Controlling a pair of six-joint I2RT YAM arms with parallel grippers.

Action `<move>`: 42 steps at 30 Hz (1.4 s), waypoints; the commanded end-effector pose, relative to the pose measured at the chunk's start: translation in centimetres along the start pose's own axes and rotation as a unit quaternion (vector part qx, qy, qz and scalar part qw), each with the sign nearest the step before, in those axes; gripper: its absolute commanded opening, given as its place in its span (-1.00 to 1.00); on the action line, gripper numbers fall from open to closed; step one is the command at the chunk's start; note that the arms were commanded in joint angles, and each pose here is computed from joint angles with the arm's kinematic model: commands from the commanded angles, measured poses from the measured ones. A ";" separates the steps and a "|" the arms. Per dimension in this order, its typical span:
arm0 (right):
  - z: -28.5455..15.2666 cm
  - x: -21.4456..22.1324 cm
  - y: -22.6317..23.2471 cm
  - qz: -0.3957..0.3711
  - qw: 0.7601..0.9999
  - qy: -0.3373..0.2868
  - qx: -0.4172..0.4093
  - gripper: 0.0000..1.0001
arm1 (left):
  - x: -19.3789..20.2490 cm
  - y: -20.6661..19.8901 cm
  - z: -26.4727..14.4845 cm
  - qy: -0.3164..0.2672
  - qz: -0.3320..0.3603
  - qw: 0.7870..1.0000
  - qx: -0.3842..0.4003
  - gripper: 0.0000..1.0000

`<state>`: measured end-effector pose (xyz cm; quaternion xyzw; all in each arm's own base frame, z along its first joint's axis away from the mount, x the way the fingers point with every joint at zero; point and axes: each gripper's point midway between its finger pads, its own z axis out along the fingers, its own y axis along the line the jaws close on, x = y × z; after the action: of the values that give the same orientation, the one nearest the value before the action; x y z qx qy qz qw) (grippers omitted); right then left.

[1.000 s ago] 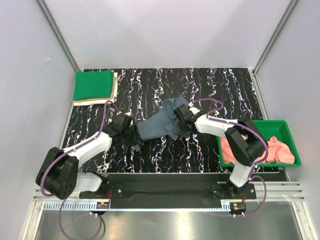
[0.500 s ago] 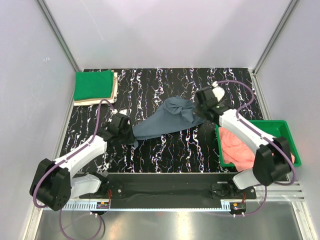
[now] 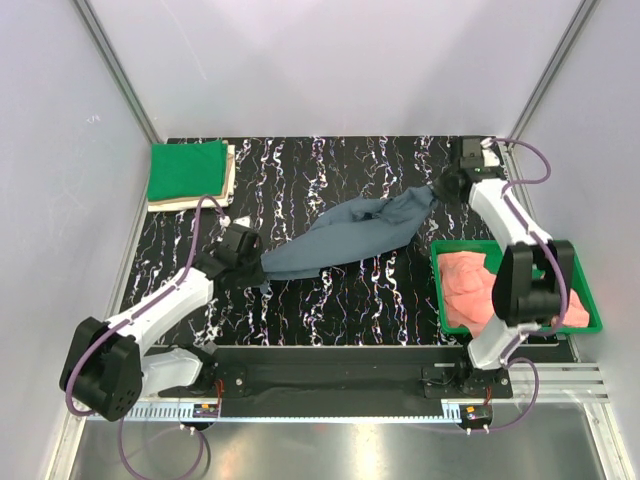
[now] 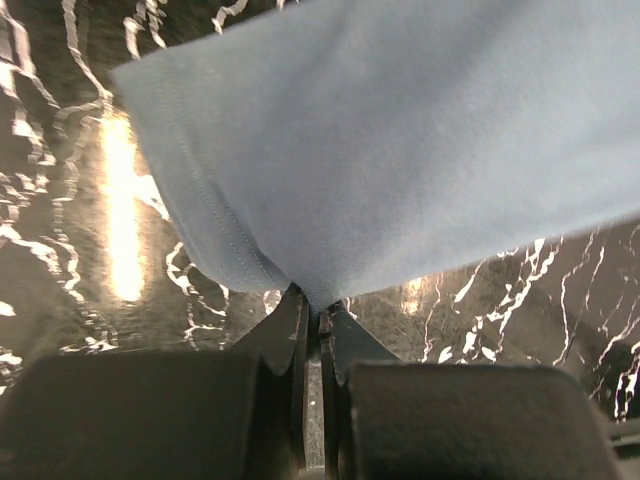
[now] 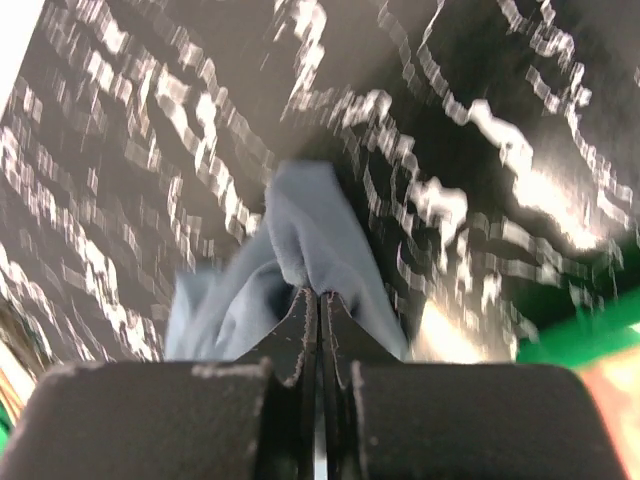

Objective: Fold and stack the t-shirts
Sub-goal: Flatten the tshirt out

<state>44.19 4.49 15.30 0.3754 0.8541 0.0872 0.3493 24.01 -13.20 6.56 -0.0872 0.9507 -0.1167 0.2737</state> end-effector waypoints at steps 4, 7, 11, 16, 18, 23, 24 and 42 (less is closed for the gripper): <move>5.0 -1.4 0.8 0.057 0.996 0.063 -0.015 -0.79 | -4.1 0.1 -1.7 -0.053 0.004 0.998 -0.024 -1.00; 6.4 -1.1 -1.4 0.055 0.994 0.089 0.016 -0.43 | -4.1 0.3 -2.2 -0.056 0.005 0.998 -0.024 -1.00; 4.6 -1.8 -2.1 0.049 0.996 0.068 0.022 -0.21 | -3.1 0.2 -2.4 -0.050 -0.007 0.999 -0.008 -1.00; 2.2 -1.1 -2.4 0.054 0.996 0.067 0.012 -0.14 | -2.1 -1.0 -2.0 -0.032 -0.016 0.999 0.029 -1.00; 2.2 -0.7 -3.0 0.052 0.996 0.067 0.019 -0.14 | -2.0 -1.1 -1.8 -0.029 -0.020 0.999 0.030 -1.00; 3.3 0.4 -3.1 -0.011 0.996 0.088 -0.005 -0.07 | -1.7 -1.3 -1.3 -0.020 -0.018 0.999 0.035 -1.00; 3.5 0.9 -2.6 -0.026 0.995 0.095 -0.030 -0.06 | -1.7 -1.3 -1.3 -0.019 -0.017 0.999 0.035 -1.00; 5.8 0.4 -1.9 -0.172 0.959 0.050 -0.221 0.09 | -1.9 -2.1 -1.4 -0.018 -0.005 0.998 0.053 -1.00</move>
<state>44.96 2.86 8.10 0.1723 0.8965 0.2140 0.3477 24.00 -13.65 8.18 -0.0892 0.9458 -0.1456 0.2764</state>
